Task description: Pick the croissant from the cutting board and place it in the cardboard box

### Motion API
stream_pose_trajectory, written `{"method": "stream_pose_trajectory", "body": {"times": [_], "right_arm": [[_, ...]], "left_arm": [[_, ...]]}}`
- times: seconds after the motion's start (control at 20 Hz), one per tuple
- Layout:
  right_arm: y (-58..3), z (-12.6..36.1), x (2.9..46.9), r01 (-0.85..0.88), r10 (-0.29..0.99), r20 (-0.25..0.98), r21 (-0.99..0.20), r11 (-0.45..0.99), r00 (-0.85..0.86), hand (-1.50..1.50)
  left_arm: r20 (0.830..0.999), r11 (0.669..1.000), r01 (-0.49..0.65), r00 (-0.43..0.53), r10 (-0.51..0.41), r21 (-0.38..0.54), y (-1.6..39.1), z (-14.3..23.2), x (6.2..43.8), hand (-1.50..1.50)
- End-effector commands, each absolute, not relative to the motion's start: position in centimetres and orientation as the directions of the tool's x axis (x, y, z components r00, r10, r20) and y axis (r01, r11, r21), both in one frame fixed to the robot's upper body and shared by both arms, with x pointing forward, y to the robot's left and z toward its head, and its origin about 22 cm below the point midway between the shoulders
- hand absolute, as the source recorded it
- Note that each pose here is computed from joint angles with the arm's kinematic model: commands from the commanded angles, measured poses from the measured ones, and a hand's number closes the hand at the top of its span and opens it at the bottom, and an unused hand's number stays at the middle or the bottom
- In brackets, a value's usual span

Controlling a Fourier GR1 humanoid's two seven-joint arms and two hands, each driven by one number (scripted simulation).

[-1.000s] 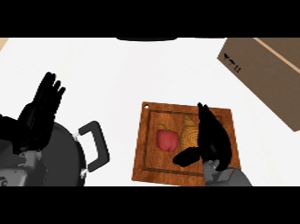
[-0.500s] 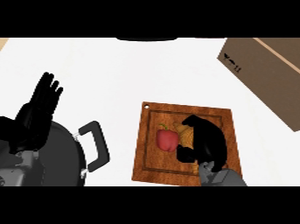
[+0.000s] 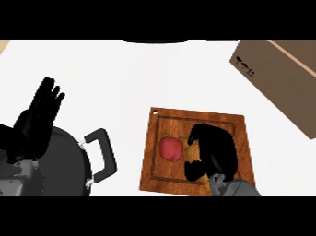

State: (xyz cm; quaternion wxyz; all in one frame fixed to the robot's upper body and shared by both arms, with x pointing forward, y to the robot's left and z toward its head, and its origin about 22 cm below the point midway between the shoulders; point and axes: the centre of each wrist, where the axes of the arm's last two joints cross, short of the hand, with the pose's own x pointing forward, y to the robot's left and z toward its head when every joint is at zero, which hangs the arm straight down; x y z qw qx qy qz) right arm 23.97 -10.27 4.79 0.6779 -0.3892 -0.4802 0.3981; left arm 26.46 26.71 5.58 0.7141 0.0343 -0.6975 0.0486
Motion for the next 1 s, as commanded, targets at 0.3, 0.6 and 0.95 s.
{"method": "stream_pose_trajectory", "body": {"times": [0.3,0.6,0.95], "right_arm": [[-9.0,6.5,20.3,-0.197,0.815,0.199,-0.975,0.107,-0.544,1.5],[-10.7,13.3,18.9,-0.084,0.744,0.143,-0.99,0.116,-0.653,1.5],[-11.9,18.5,19.0,0.026,0.778,0.387,-0.888,0.458,-0.495,1.5]], "left_arm": [[1.0,0.993,-0.121,0.019,0.016,-0.013,25.0,5.8,26.4,0.0],[0.999,0.991,-0.133,0.025,0.027,-0.023,26.3,5.5,26.8,0.0],[1.0,0.992,-0.123,0.012,0.017,-0.015,26.6,5.7,26.0,0.0]]}}
